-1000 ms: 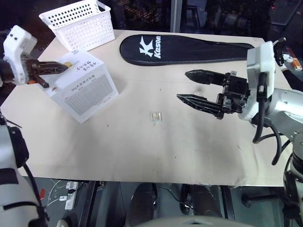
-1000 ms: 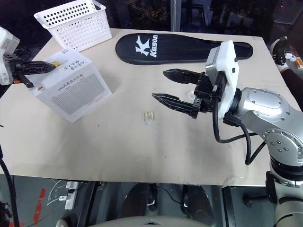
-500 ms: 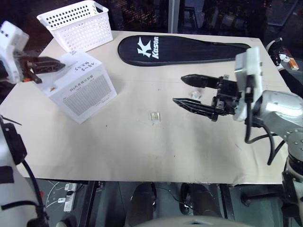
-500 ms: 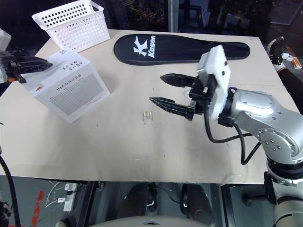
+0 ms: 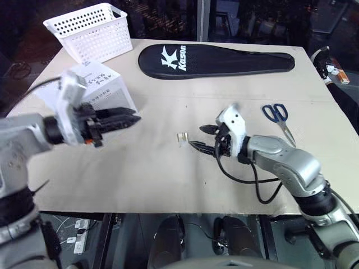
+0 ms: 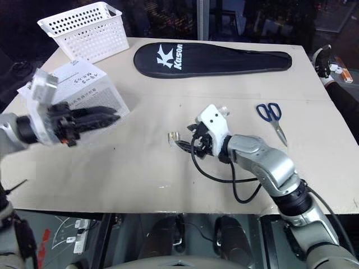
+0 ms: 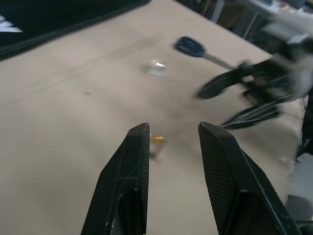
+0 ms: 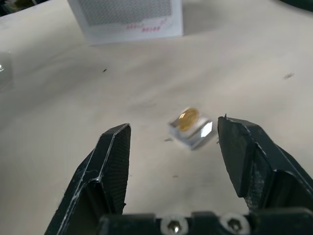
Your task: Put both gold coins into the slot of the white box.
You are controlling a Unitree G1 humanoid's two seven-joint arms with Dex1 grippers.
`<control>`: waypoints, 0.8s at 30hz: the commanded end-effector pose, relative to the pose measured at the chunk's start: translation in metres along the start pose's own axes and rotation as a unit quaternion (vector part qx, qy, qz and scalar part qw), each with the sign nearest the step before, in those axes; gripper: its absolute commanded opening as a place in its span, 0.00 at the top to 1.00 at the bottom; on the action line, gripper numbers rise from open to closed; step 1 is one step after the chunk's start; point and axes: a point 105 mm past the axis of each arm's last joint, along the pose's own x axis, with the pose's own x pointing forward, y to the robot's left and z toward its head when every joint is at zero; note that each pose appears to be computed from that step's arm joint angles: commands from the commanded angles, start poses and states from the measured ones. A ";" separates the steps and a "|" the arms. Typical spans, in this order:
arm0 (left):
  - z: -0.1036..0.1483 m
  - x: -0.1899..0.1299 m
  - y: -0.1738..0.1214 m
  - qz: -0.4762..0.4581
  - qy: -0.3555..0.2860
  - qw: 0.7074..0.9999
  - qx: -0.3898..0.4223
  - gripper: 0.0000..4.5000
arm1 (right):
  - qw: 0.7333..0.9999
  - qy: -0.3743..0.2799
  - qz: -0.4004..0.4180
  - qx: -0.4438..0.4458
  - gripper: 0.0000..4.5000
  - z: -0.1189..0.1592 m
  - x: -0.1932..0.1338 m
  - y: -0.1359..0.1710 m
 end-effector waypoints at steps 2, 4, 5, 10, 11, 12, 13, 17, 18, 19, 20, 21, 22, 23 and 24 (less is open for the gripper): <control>-0.005 -0.006 -0.014 0.020 -0.010 0.999 0.034 0.65 | 0.999 0.010 -0.040 0.006 0.32 0.001 0.019 -0.011; -0.011 -0.007 -0.013 0.030 -0.004 0.999 0.038 0.65 | 0.999 0.019 -0.050 0.010 0.32 -0.002 0.029 -0.014; -0.015 -0.008 -0.011 0.039 -0.001 0.998 0.046 0.65 | 0.998 0.020 -0.050 0.014 0.32 -0.003 0.034 -0.013; -0.023 -0.011 -0.011 0.044 0.006 0.998 0.054 0.65 | 0.998 0.027 -0.057 0.027 0.32 -0.004 0.045 -0.014; -0.023 -0.011 -0.012 0.044 0.006 0.997 0.056 0.65 | 0.997 0.028 -0.059 0.028 0.32 -0.005 0.046 -0.014; -0.025 -0.011 -0.013 0.043 0.008 0.997 0.058 0.65 | 0.997 0.031 -0.061 0.030 0.38 -0.007 0.047 -0.014; -0.025 -0.011 -0.013 0.042 0.009 0.997 0.060 0.65 | 0.997 0.032 -0.063 0.032 0.44 -0.007 0.048 -0.014; -0.028 -0.011 -0.016 0.033 0.013 0.997 0.065 0.65 | 0.997 0.037 -0.064 0.033 0.68 -0.010 0.049 -0.014; -0.028 -0.010 -0.017 0.030 0.014 0.997 0.068 0.65 | 0.997 0.037 -0.064 0.034 0.68 -0.010 0.049 -0.014; -0.029 -0.009 -0.017 0.027 0.017 0.997 0.072 0.65 | 0.997 0.038 -0.065 0.035 0.68 -0.010 0.049 -0.014; -0.029 -0.009 -0.018 0.024 0.018 0.997 0.073 0.65 | 0.996 0.039 -0.066 0.036 0.68 -0.011 0.049 -0.014; -0.029 -0.009 -0.018 0.022 0.019 0.997 0.072 0.65 | 0.996 0.039 -0.067 0.036 0.68 -0.011 0.048 -0.015; -0.029 -0.008 -0.018 0.021 0.020 0.997 0.072 0.65 | 0.996 0.040 -0.068 0.036 0.68 -0.011 0.048 -0.015; -0.030 -0.008 -0.018 0.020 0.020 0.997 0.072 0.65 | 0.996 0.040 -0.068 0.036 0.68 -0.011 0.048 -0.016; -0.030 -0.008 -0.018 0.019 0.021 0.997 0.072 0.65 | 0.996 0.041 -0.068 0.035 0.68 -0.011 0.048 -0.016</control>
